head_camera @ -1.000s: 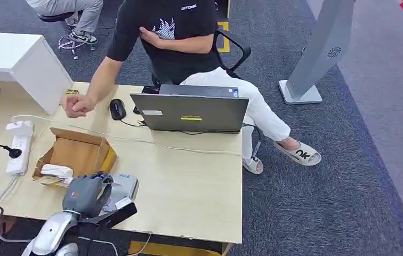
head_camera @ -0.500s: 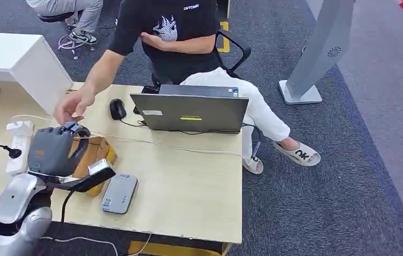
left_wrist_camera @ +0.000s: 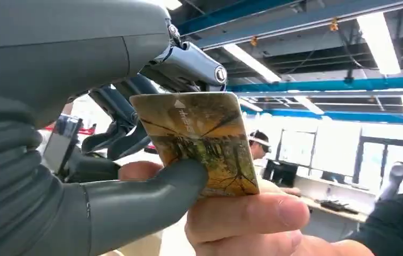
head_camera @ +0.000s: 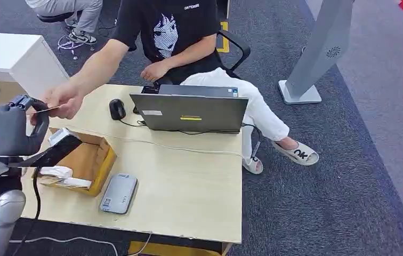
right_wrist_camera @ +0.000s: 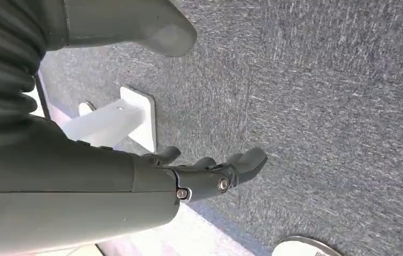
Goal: Pass the card to the sensor for recognition and then transmit it.
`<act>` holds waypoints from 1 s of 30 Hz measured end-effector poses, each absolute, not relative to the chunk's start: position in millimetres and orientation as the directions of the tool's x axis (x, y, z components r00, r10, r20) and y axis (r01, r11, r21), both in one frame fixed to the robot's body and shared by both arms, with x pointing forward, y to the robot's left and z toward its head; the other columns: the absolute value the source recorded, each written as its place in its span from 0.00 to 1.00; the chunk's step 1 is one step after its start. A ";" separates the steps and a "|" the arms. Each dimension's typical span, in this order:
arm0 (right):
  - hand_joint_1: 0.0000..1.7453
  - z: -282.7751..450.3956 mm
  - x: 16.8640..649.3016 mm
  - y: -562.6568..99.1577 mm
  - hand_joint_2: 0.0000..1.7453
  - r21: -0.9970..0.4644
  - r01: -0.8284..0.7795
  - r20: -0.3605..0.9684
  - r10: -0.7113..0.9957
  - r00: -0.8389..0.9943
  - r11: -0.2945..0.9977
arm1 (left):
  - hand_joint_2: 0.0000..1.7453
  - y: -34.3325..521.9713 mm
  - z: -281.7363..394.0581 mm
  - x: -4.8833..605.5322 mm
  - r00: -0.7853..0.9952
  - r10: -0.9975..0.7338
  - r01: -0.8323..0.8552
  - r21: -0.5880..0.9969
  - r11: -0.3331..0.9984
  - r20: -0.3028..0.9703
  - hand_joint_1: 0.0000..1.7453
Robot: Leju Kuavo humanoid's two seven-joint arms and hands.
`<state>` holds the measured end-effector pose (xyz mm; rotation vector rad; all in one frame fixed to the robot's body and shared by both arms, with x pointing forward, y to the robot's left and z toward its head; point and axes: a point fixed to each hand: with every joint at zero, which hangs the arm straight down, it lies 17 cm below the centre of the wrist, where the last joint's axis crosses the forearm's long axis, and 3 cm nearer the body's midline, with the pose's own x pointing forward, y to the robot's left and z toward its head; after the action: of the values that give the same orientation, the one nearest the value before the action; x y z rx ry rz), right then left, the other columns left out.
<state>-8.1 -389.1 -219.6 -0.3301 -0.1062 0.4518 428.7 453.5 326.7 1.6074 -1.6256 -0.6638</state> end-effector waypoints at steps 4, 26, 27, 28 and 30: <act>0.00 -219.6 -8.3 -389.7 1.00 -0.339 -0.406 0.022 0.439 0.898 0.848 | 1.00 466.7 325.3 426.5 0.069 -0.964 -0.608 0.777 0.163 0.256 0.00; 0.00 -220.6 -8.4 -380.4 1.00 -0.327 -0.336 0.026 0.364 0.931 0.883 | 1.00 473.5 258.5 381.6 0.176 -0.983 -0.371 0.928 -0.021 0.048 0.00; 0.00 -220.3 -8.9 -379.8 1.00 -0.325 -0.327 0.025 0.354 0.935 0.887 | 1.00 478.6 240.3 378.3 0.188 -0.982 -0.281 0.959 -0.030 0.025 0.00; 0.00 -220.0 -8.9 -379.5 1.00 -0.325 -0.322 0.025 0.348 0.937 0.889 | 1.00 481.4 229.7 373.9 0.190 -0.982 -0.223 0.974 -0.048 -0.005 0.00; 0.00 -219.5 -10.0 -379.9 1.00 -0.325 -0.318 0.023 0.344 0.939 0.891 | 1.00 486.3 225.8 366.4 0.189 -0.981 -0.185 0.979 -0.086 -0.051 0.00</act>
<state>-10.0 -379.9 -219.5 -0.3240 -0.0803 0.3438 366.4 486.3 225.8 1.4830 -1.1737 -1.0224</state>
